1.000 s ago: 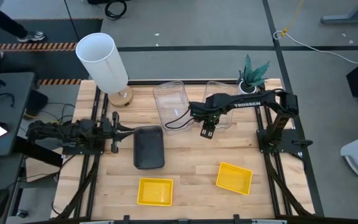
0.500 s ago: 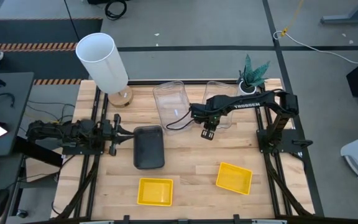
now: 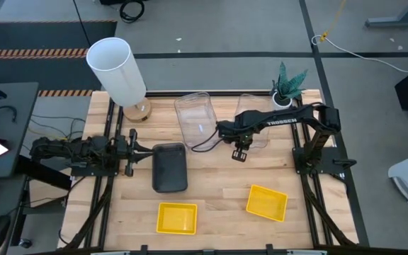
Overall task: Stack baskets by color
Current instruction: Stack the right transparent bin on top of the transparent bin
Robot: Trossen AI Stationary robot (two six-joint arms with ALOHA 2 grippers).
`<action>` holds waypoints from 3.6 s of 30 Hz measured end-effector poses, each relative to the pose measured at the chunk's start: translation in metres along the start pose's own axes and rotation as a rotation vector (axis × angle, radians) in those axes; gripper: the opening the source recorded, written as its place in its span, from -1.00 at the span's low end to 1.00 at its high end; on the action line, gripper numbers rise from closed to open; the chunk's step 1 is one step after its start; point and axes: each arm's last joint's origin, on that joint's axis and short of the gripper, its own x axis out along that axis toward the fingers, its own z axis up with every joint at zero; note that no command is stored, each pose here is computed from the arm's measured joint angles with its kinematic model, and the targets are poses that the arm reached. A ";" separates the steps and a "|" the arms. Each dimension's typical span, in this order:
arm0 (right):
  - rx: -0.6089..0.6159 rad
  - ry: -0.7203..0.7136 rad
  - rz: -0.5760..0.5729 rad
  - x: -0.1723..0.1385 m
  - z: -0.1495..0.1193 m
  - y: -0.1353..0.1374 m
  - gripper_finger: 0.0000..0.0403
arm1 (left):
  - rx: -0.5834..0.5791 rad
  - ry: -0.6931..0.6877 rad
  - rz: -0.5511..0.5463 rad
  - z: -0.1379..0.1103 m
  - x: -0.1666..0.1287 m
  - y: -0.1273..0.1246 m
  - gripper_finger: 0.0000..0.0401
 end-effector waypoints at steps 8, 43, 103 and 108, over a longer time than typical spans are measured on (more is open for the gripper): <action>-0.056 0.032 -0.075 -0.021 -0.005 0.014 -0.99 | 0.001 0.004 0.003 0.000 0.000 0.000 -0.75; -0.437 -0.403 -0.307 -0.140 0.015 0.052 -1.00 | -0.006 0.007 0.024 -0.001 0.000 0.001 -0.75; -0.564 -0.086 0.001 -0.054 0.127 0.069 -0.68 | -0.102 0.024 0.043 -0.002 0.001 0.001 -0.68; -0.537 -0.121 -0.002 -0.065 0.123 0.068 -0.44 | -0.070 0.022 0.069 -0.002 0.001 0.002 -0.59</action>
